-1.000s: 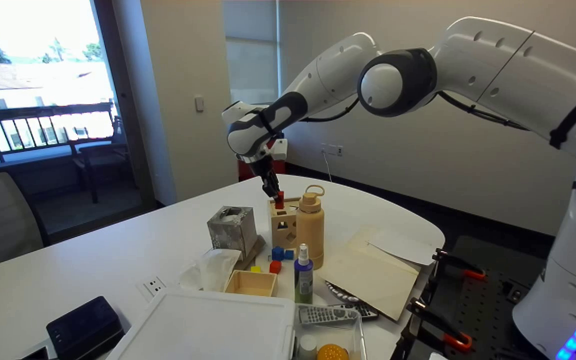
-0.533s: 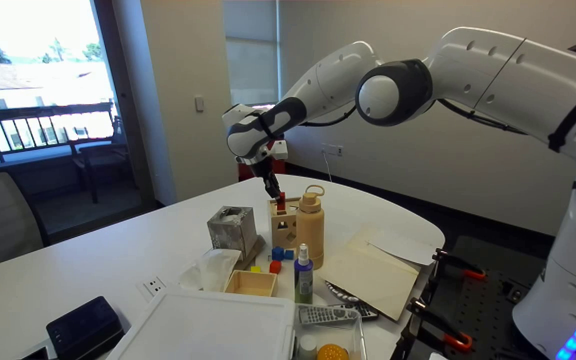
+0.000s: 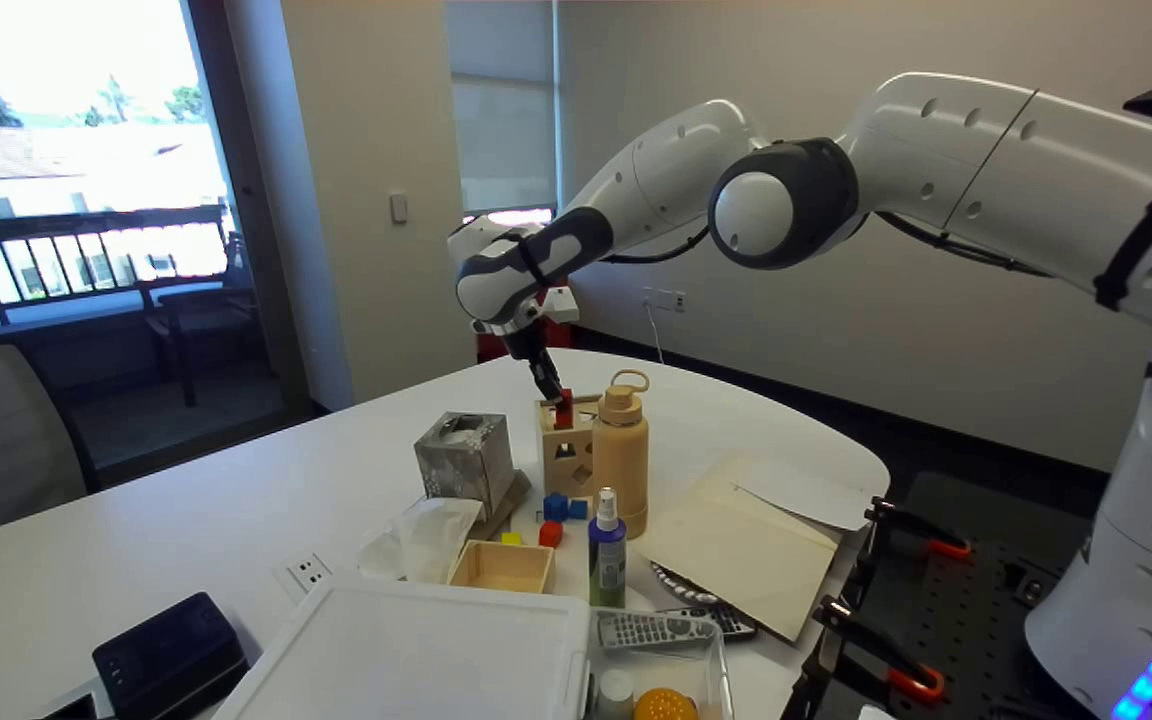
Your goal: Put the left orange block in the toy box
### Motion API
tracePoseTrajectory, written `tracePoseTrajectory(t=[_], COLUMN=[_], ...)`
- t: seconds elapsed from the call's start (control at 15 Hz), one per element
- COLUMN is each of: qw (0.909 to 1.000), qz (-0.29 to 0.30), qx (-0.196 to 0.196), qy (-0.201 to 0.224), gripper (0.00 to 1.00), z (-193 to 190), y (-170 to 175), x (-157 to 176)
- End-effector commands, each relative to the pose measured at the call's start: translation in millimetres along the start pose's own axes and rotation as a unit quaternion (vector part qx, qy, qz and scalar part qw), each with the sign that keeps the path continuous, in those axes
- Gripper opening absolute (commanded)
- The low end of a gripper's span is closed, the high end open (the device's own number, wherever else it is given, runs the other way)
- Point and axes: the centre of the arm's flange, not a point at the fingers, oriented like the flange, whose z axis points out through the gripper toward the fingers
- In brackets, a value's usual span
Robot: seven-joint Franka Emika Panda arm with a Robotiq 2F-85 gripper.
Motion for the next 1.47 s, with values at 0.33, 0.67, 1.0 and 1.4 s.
tracePoseTrajectory(t=[0.33, 0.67, 1.0, 1.4], qw=[0.9997, 0.9997, 0.9998, 0.9999], qz=[-0.023, -0.023, -0.02, -0.012], qx=[0.002, 0.003, 0.006, 0.0], qy=[-0.009, -0.008, -0.002, 0.006], gripper=[0.08, 0.08, 0.64, 1.0], z=[6.5, 8.9, 7.0, -13.4], y=[11.9, 10.7, 8.4, 4.8], x=[13.0, 12.6, 11.4, 2.5])
